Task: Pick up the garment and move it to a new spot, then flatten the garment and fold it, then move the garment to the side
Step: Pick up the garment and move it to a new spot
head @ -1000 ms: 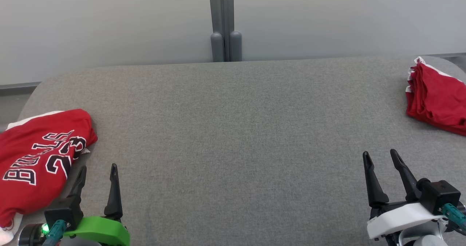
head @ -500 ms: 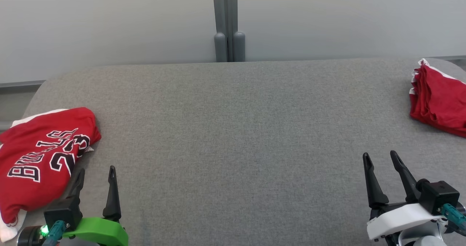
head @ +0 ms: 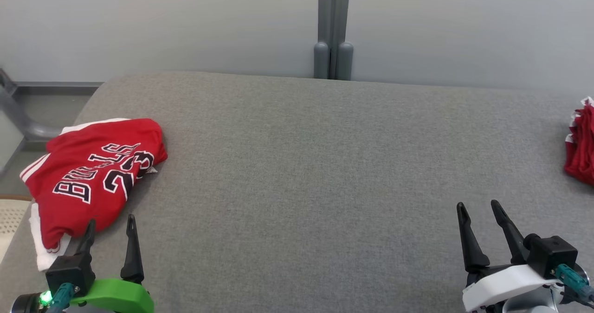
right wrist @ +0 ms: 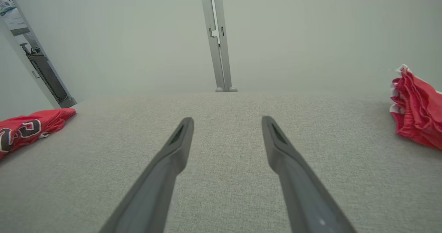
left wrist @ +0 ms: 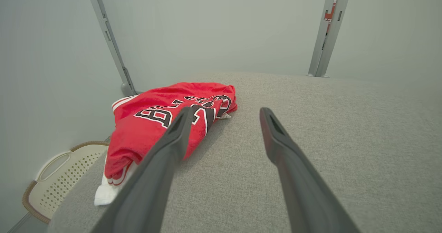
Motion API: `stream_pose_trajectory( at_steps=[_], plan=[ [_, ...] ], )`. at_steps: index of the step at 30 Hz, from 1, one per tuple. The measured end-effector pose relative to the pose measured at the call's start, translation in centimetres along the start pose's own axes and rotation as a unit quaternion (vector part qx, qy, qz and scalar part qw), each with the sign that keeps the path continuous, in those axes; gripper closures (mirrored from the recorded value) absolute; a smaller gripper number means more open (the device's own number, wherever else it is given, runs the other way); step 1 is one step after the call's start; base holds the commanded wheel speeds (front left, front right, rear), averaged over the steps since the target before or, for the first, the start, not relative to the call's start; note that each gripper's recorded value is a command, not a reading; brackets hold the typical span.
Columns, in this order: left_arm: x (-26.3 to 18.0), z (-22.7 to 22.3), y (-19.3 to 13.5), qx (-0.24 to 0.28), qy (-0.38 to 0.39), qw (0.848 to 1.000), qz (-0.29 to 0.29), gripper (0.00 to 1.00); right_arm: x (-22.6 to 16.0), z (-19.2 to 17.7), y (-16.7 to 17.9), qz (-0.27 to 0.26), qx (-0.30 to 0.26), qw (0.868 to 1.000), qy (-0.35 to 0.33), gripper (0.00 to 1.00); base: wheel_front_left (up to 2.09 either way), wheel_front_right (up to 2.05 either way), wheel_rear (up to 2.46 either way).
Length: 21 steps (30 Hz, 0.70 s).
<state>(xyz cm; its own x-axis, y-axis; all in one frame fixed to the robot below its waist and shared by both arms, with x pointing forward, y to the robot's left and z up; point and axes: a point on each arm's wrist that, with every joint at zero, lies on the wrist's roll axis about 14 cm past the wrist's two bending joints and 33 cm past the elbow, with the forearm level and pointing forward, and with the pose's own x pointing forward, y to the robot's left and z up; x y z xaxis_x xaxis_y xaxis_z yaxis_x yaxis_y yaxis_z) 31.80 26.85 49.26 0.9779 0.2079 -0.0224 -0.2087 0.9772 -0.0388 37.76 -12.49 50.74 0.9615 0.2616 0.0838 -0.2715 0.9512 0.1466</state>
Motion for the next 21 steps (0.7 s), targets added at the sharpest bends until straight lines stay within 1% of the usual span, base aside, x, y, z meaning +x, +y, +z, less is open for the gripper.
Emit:
stream_pose_trajectory(
  at_steps=[10, 21],
  plan=[
    [-3.0, -0.2, 4.7, 0.002, 0.003, 0.998, 0.070, 0.00, 2.2, -1.4, 4.2, 0.061, 0.012, 0.998, 0.018, 0.00, 0.00, 0.00, 0.00],
    [-6.4, -0.4, 8.6, 0.002, 0.003, 0.990, 0.139, 0.00, 4.1, -2.5, 8.6, 0.126, 0.021, 0.991, 0.033, 0.00, 0.00, 0.00, 0.00]
  ],
)
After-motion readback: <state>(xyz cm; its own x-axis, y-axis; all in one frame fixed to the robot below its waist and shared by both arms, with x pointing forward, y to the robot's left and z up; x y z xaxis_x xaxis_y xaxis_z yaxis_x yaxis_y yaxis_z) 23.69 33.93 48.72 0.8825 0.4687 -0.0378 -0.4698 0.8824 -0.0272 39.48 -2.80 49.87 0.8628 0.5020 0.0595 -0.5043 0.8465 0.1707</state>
